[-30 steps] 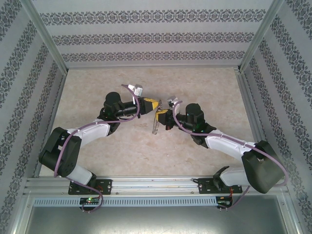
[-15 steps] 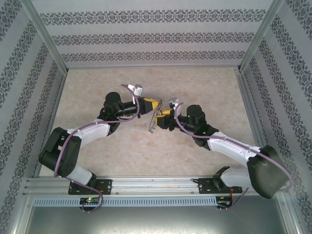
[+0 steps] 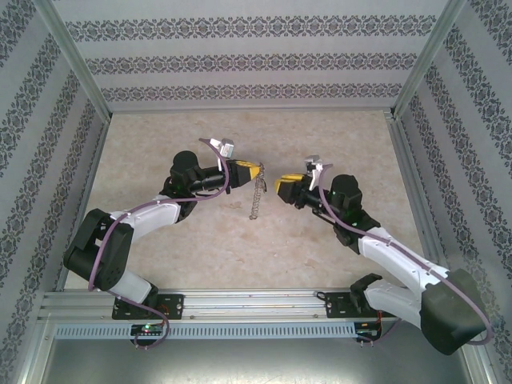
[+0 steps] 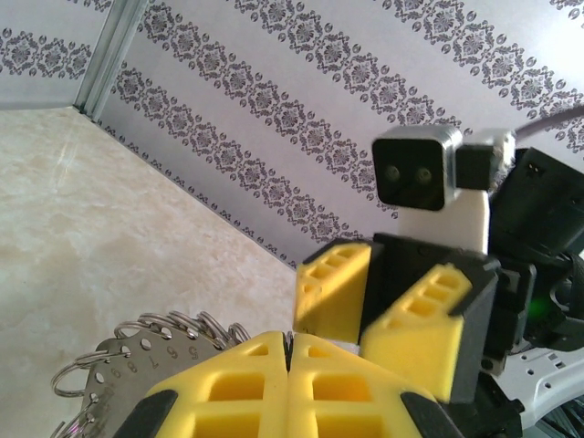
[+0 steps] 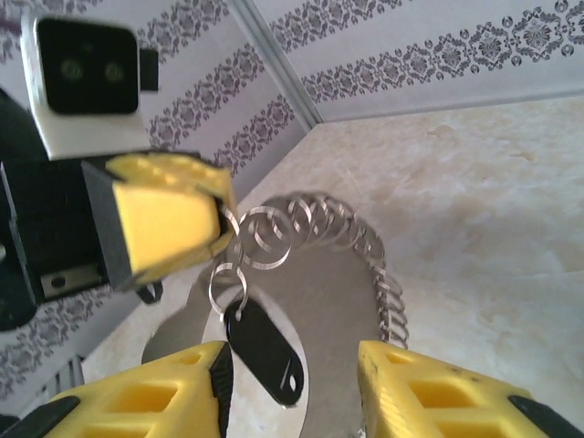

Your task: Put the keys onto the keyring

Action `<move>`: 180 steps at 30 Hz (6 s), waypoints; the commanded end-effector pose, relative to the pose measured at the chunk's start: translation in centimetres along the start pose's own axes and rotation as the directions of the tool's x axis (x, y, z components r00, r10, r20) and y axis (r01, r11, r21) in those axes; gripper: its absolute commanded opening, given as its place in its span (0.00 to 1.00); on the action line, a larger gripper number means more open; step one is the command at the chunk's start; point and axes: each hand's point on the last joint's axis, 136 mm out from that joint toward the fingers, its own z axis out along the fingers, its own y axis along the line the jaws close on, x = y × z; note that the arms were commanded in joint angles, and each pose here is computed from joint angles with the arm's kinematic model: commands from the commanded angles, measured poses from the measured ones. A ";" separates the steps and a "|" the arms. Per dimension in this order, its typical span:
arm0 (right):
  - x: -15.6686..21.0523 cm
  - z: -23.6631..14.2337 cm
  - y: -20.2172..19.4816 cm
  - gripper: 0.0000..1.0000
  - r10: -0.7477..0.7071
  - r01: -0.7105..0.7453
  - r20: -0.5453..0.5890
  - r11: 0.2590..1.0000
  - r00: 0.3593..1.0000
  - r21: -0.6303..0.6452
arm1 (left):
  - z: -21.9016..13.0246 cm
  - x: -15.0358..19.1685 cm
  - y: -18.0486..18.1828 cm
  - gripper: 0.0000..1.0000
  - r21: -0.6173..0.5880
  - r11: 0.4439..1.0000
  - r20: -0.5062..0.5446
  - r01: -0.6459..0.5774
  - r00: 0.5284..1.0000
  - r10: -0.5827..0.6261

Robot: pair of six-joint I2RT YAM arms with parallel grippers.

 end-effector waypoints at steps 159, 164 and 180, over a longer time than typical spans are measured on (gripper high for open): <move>-3.3 4.4 1.5 0.00 -0.152 0.035 -0.401 0.958 0.903 -0.283 | -2.4 -3.7 2.9 0.80 -0.238 0.969 -0.224 -0.066 0.974 0.011; -3.0 4.6 1.1 0.00 -0.136 0.008 -0.423 0.957 0.896 -0.290 | -1.9 -4.2 3.2 0.73 -0.172 0.985 -0.220 -0.022 0.975 -0.017; -2.8 5.7 0.6 0.00 -0.108 -0.036 -0.432 0.950 0.896 -0.311 | -1.4 -2.4 3.2 0.48 -0.087 0.995 -0.220 0.056 0.973 -0.074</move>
